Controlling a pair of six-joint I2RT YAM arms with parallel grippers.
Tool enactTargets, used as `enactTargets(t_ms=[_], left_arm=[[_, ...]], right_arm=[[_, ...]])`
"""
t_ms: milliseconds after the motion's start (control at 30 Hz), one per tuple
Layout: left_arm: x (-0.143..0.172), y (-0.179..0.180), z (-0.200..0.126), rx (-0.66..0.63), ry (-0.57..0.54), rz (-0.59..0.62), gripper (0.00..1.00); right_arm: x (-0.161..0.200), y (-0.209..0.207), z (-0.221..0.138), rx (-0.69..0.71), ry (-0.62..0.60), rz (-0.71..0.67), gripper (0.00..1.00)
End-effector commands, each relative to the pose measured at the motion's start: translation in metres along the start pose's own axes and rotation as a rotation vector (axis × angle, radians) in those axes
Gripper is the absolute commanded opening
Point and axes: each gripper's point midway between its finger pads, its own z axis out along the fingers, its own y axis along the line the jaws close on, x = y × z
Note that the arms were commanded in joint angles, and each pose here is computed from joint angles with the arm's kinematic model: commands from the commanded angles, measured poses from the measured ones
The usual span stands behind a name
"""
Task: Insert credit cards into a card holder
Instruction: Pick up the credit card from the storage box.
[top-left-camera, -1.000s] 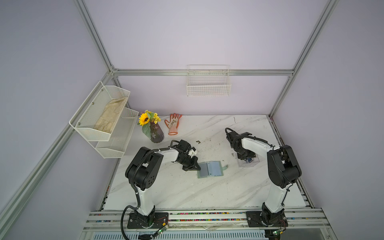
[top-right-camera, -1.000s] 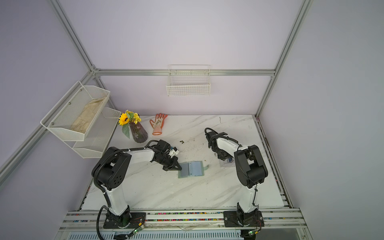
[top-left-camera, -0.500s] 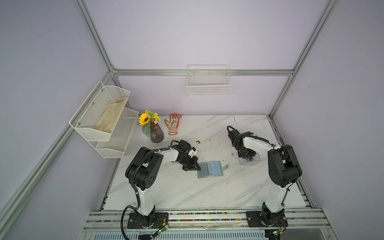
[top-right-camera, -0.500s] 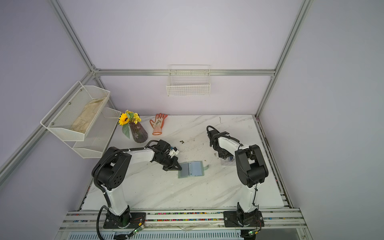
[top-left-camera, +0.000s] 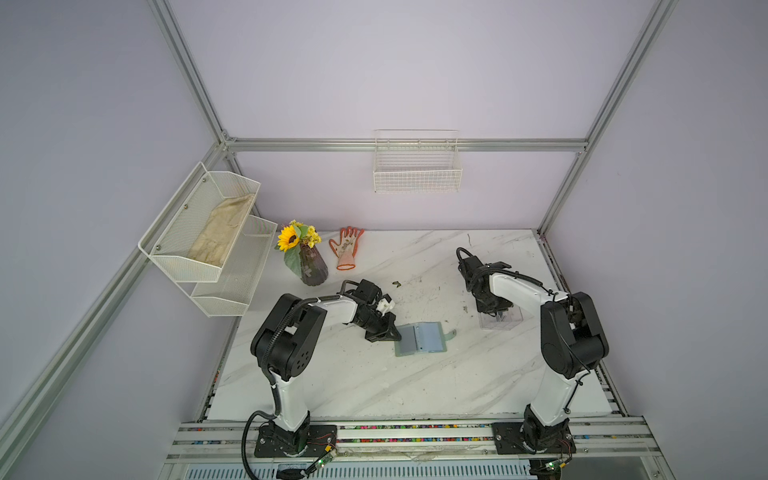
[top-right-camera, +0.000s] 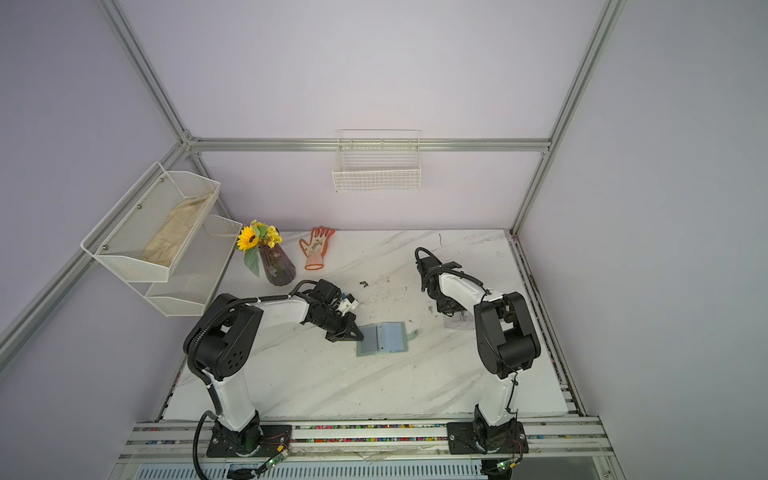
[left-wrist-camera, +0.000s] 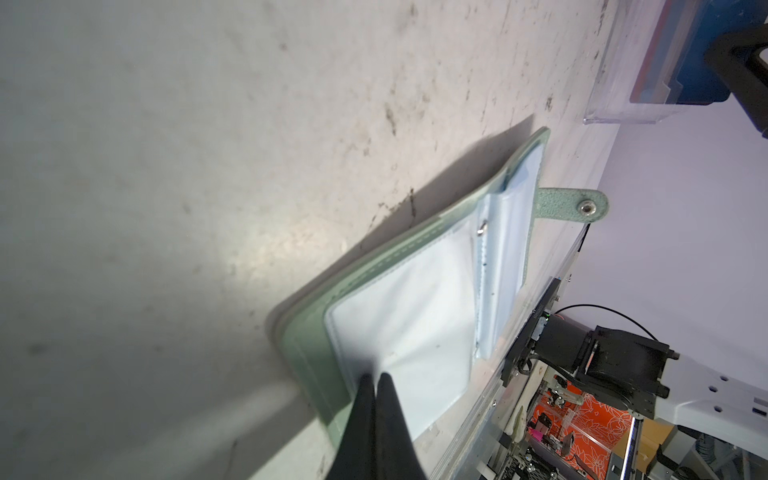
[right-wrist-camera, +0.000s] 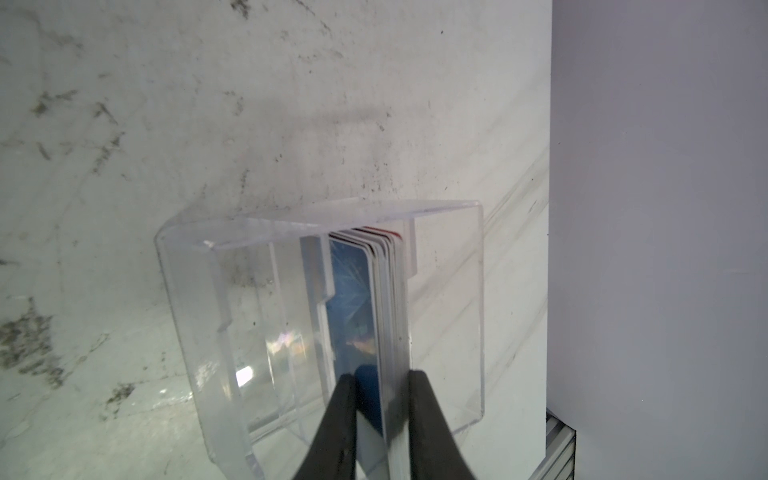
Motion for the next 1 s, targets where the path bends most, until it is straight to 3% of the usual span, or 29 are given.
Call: enactTargets(t_ms=[0, 100, 967], left_arm=[[0.023, 0.060, 0.013, -0.239, 0.063, -0.095, 0.00], [0.023, 0.060, 0.013, -0.238, 0.065, -0.095, 0.00], [0.025, 0.062, 0.023, -0.205, 0.082, -0.079, 0.00]], right_arm=[[0.014, 0.005, 0.013, -0.004, 0.061, -0.007, 0.15], [0.016, -0.001, 0.016, 0.039, 0.070, -0.003, 0.00], [0.030, -0.020, 0.020, 0.226, 0.118, -0.008, 0.00]])
